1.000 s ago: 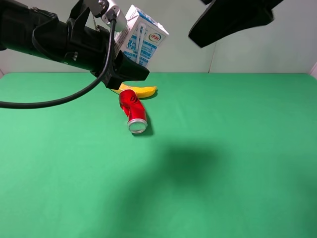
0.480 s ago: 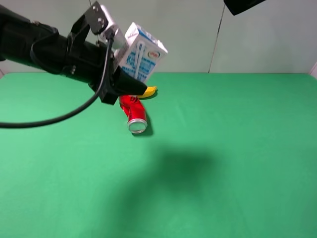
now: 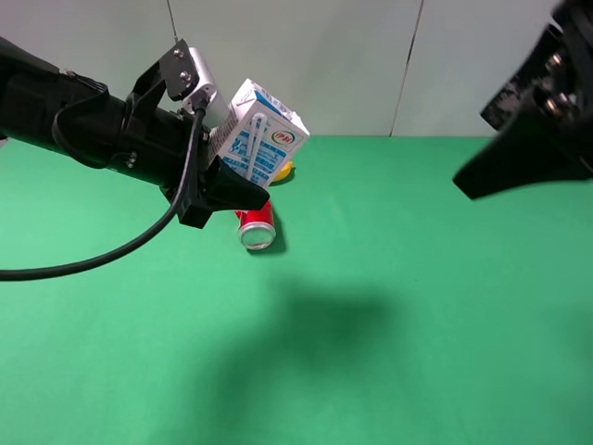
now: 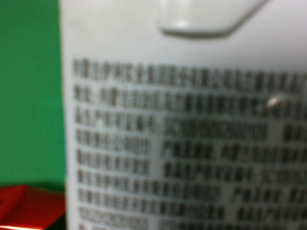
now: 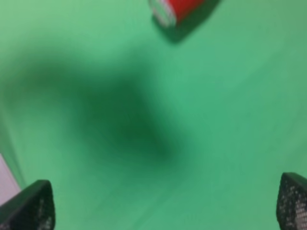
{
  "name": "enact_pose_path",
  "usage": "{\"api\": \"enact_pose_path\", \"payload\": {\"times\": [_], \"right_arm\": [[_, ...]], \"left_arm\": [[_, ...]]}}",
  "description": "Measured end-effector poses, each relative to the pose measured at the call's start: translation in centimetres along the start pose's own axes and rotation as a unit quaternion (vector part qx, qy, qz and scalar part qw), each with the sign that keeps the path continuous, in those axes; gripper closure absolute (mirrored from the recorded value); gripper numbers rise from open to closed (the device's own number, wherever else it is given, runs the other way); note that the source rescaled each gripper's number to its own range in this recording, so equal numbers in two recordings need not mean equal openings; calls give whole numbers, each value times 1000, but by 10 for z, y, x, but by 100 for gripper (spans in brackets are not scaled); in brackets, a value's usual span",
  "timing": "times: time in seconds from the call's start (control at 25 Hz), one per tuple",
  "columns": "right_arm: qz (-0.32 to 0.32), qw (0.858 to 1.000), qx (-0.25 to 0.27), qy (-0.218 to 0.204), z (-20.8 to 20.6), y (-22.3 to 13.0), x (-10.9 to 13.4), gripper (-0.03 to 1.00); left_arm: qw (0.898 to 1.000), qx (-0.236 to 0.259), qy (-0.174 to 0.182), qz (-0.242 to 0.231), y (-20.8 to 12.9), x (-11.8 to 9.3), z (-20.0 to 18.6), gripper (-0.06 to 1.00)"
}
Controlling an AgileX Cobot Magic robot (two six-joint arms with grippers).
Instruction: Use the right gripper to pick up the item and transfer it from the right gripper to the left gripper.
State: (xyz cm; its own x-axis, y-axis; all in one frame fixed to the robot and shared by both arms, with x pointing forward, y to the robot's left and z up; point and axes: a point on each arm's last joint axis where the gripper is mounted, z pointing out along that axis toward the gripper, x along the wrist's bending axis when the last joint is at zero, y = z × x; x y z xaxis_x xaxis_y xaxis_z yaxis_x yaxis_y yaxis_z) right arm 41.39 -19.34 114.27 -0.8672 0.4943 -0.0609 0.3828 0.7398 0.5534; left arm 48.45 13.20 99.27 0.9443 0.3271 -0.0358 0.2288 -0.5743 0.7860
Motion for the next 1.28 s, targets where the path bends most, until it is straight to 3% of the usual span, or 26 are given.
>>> {"api": "enact_pose_path", "payload": {"times": [0.32, 0.64, 0.96, 1.12, 1.28], "right_arm": [[52, 996, -56, -49, -16, -62, 43, -3], [151, 969, -148, -128, -33, -123, 79, -3], [239, 924, -204, -216, -28, -169, 87, -3], [239, 917, -218, -234, -31, -179, 91, -3], [243, 921, -199, -232, -25, -188, 94, -3]], "left_arm": [[1000, -1, -4, 0, 0, -1, 0, 94], [1000, -1, -5, 0, 0, -1, 0, 94], [1000, -1, -8, 0, 0, -1, 0, 94], [1000, -2, -10, 0, 0, -2, 0, 94], [1000, -2, -13, 0, 0, -2, 0, 94]]}}
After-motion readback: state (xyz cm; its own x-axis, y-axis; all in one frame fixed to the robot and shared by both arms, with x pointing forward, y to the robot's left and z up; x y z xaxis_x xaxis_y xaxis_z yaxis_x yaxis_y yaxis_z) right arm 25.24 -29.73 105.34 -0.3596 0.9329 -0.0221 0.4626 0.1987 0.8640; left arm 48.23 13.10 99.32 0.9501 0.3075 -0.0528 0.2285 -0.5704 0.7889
